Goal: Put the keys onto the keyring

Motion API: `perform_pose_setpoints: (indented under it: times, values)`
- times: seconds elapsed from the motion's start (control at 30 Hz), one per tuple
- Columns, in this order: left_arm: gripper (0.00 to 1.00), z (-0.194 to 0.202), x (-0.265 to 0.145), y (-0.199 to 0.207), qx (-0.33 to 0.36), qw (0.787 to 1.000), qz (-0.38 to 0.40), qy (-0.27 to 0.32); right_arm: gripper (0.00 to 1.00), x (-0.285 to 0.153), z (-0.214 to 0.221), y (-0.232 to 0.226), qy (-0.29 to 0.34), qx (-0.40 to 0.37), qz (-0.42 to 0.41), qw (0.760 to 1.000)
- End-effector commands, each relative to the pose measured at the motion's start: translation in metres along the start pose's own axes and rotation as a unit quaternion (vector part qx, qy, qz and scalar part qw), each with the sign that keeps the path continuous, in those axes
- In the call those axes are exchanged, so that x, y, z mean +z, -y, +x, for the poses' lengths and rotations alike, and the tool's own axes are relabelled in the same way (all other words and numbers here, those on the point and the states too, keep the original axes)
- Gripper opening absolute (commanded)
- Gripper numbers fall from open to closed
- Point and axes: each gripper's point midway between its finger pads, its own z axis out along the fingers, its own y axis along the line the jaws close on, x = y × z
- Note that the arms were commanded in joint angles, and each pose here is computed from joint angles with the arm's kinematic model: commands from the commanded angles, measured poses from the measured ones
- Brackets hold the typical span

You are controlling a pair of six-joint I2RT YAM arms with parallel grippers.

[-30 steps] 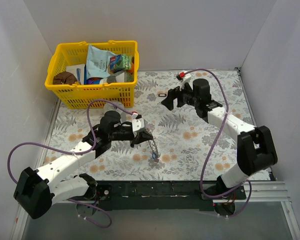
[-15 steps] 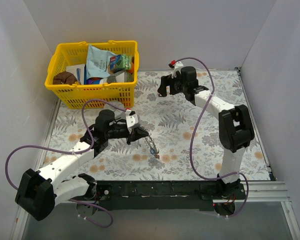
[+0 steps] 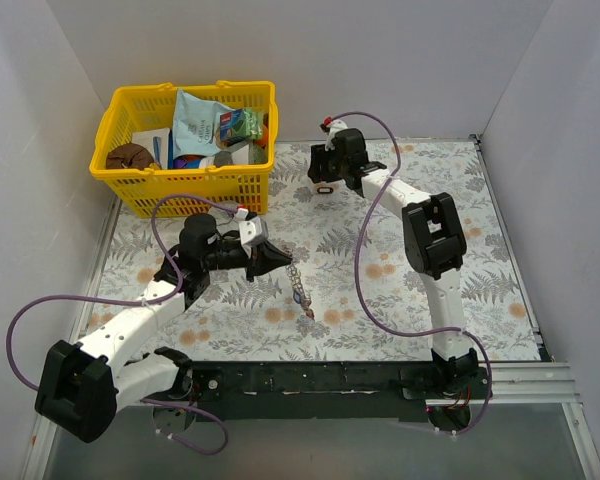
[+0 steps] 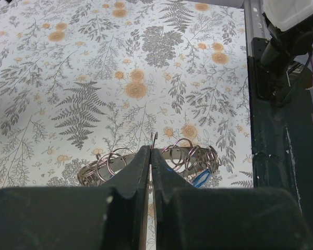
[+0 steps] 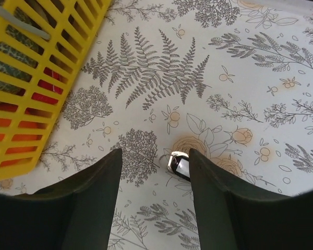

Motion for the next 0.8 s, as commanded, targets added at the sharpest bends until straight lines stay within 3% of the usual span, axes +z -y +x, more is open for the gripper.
perform_pose_setpoints:
  times: [0.0, 0.17, 0.63, 0.77]
  values:
    - [0.0, -0.025, -0.005, 0.009, 0.024, 0.999, 0.028, 0.039, 0.6, 0.019, 0.004, 0.008, -0.008, 0.021, 0.024, 0.999]
    - [0.0, -0.025, -0.007, 0.007, 0.021, 0.999, 0.026, 0.041, 0.47, 0.028, 0.016, 0.015, -0.018, 0.042, 0.041, 0.998]
    - [0.0, -0.024, -0.009, 0.007, 0.016, 0.999, 0.023, 0.041, 0.4, 0.048, 0.055, 0.025, -0.069, 0.065, 0.056, 0.994]
    - [0.0, -0.022, -0.009, 0.006, 0.016, 0.999, 0.022, 0.04, 0.34, 0.043, 0.068, 0.022, -0.084, 0.071, 0.05, 0.993]
